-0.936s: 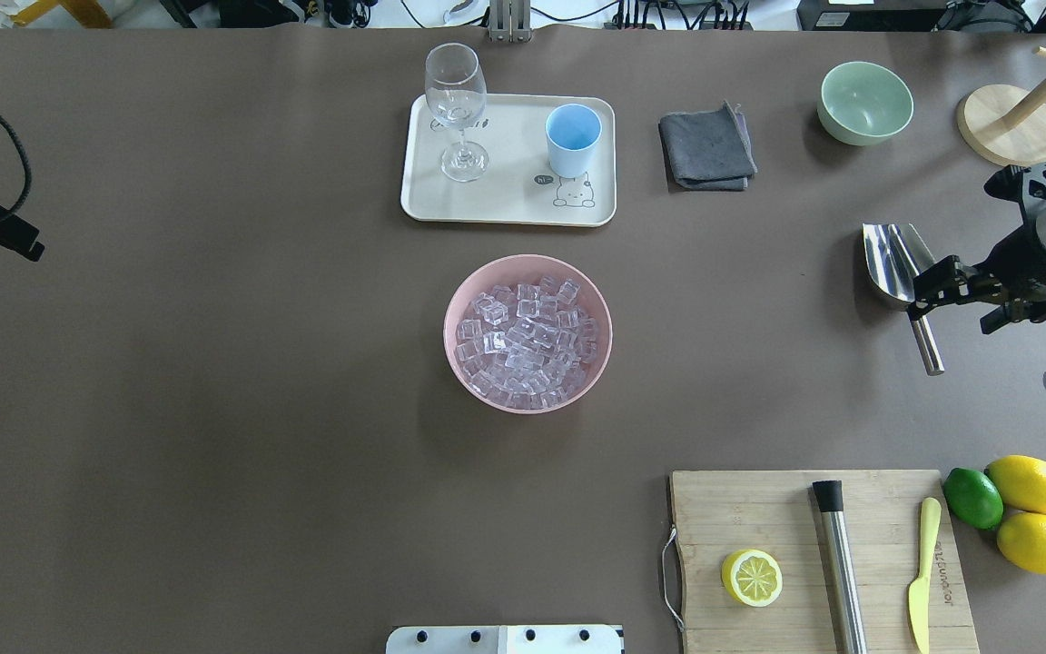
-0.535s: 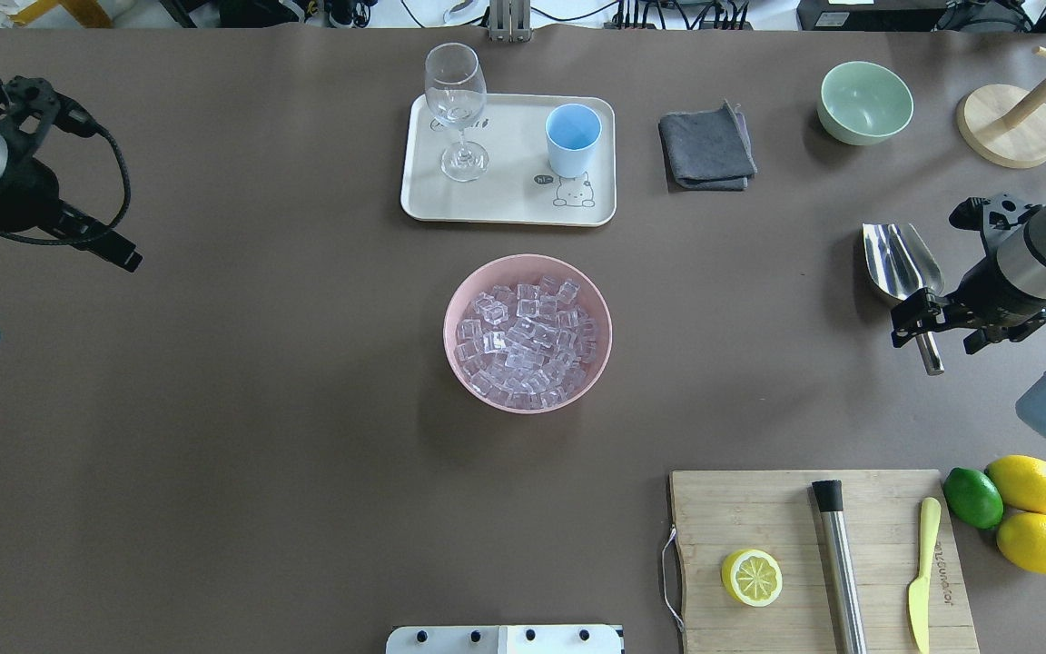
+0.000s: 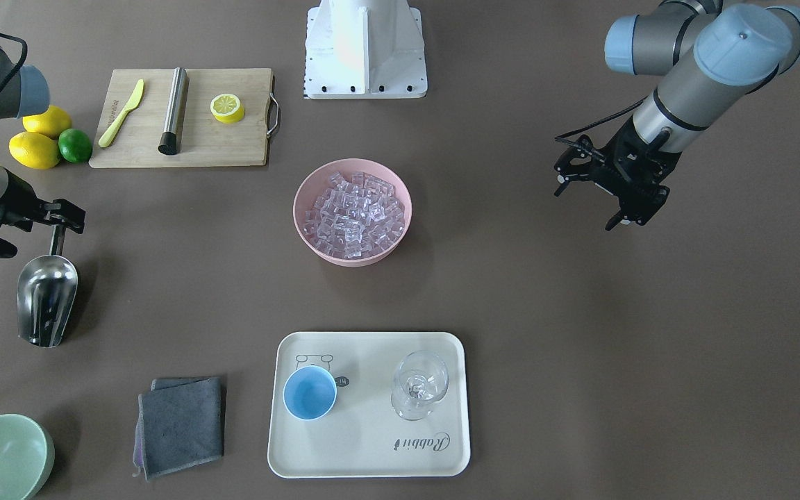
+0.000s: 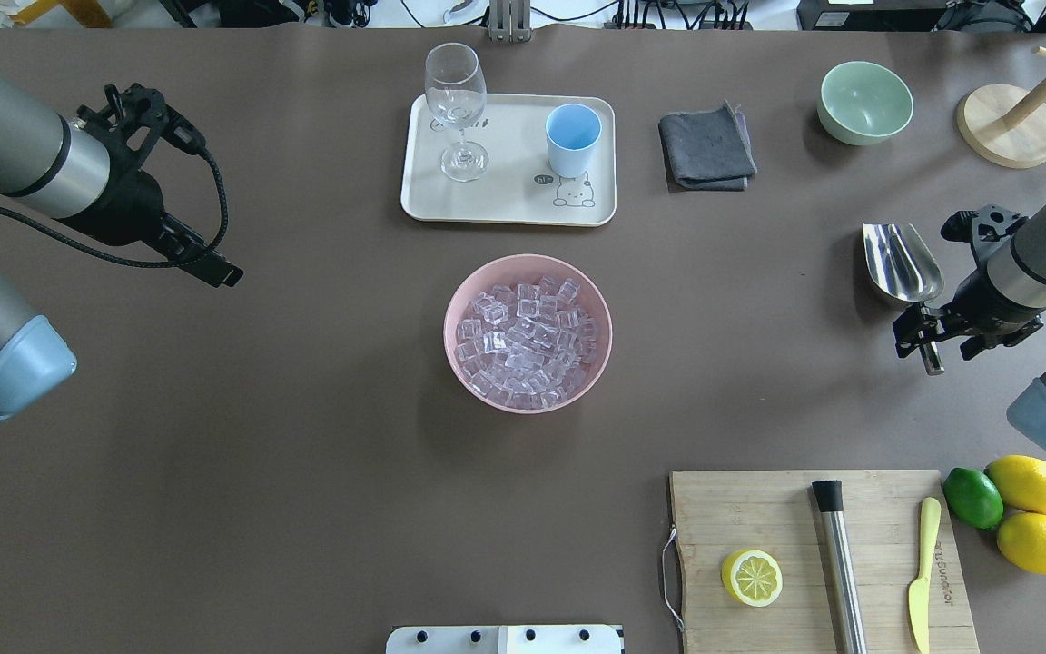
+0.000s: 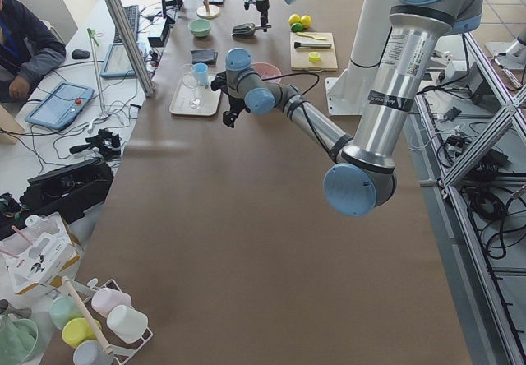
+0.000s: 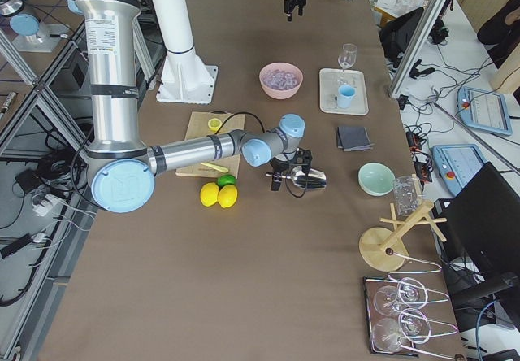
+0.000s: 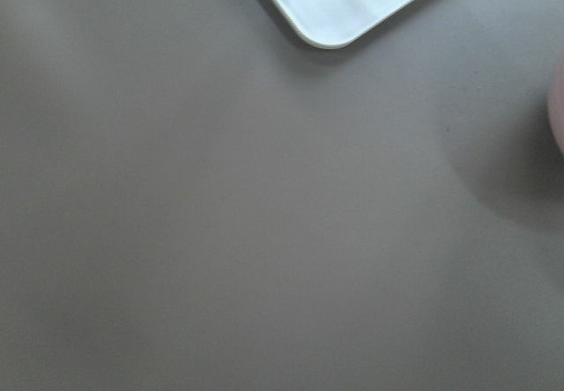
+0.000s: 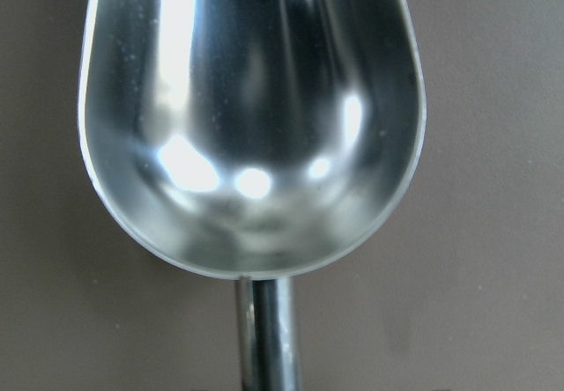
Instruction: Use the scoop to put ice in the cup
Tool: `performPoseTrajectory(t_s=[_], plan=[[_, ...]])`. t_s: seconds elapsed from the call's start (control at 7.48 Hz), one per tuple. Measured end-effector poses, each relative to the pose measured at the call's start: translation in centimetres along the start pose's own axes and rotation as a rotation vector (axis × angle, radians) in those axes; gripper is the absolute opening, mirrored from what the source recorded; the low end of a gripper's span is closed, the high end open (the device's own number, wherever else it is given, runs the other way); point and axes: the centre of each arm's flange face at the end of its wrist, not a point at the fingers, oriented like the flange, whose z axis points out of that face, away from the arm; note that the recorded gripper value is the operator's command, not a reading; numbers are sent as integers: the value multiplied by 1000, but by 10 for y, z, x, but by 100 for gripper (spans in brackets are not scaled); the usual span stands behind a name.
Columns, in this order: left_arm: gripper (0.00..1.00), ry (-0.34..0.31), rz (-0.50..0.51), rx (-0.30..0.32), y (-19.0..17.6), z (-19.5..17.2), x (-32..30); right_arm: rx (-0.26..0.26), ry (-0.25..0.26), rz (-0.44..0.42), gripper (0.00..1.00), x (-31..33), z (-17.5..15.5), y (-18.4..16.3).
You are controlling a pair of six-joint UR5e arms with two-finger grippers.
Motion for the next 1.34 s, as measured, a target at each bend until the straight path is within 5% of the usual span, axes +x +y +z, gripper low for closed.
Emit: performPoseTrajectory(t_s=[0.27,0.94,1.34], plan=[[98,23,69,63,-13,-6,27,5,-2,2,0,-6,0,-4],[98,146,305,274,10,37,81,25,-36,-38,0,-11,-28,22],[98,119,386,427,14,82,132,126,-80,-134,0,-48,-86,42]])
